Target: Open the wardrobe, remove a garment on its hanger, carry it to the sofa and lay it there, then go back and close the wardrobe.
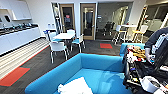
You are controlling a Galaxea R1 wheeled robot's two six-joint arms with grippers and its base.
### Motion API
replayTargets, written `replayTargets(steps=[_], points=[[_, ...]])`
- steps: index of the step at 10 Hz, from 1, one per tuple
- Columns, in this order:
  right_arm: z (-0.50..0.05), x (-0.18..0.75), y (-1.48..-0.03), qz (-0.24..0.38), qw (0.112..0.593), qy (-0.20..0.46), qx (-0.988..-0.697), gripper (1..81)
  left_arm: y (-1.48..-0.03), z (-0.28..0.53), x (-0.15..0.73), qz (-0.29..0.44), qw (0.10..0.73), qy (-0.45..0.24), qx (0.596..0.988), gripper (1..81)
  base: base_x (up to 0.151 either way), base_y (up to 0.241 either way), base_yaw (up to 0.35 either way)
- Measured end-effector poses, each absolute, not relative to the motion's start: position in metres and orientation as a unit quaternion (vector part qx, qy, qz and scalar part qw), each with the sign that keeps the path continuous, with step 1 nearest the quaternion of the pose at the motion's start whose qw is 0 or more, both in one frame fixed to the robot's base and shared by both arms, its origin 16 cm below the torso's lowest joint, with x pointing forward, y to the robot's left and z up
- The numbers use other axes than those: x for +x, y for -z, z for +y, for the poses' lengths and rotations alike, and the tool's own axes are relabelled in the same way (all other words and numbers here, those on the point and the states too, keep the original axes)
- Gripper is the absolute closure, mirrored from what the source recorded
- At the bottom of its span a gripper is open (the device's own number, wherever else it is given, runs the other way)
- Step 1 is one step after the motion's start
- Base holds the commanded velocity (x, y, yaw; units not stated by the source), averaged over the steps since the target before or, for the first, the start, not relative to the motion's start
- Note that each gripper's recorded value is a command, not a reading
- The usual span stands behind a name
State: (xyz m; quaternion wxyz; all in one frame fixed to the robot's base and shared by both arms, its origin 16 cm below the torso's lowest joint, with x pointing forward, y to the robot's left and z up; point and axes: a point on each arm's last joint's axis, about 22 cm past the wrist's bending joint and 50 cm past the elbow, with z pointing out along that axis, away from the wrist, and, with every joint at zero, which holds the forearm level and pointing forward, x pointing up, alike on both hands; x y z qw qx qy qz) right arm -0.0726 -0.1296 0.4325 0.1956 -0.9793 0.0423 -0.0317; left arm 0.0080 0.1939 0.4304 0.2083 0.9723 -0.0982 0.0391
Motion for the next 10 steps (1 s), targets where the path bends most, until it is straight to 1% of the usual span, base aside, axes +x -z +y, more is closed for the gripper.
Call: replayTargets(steps=[4,7,10], points=[[-0.13,-0.076,-0.431,0.04,0.192,0.027,-0.98,1.0,-0.431,0.191,0.004,-0.097,0.21,-0.038,0.972,1.0,0.0,0.0,0.0],[-0.13,-0.07,-0.43,0.039,0.188,0.029,-0.981,1.0,-0.43,0.191,0.014,-0.099,0.209,-0.042,0.972,1.0,-0.072,0.0,0.0],[-0.129,-0.087,-0.431,0.04,0.188,0.02,-0.981,1.0,-0.431,0.189,-0.002,-0.097,0.211,-0.035,0.972,1.0,-0.086,0.0,0.0]])
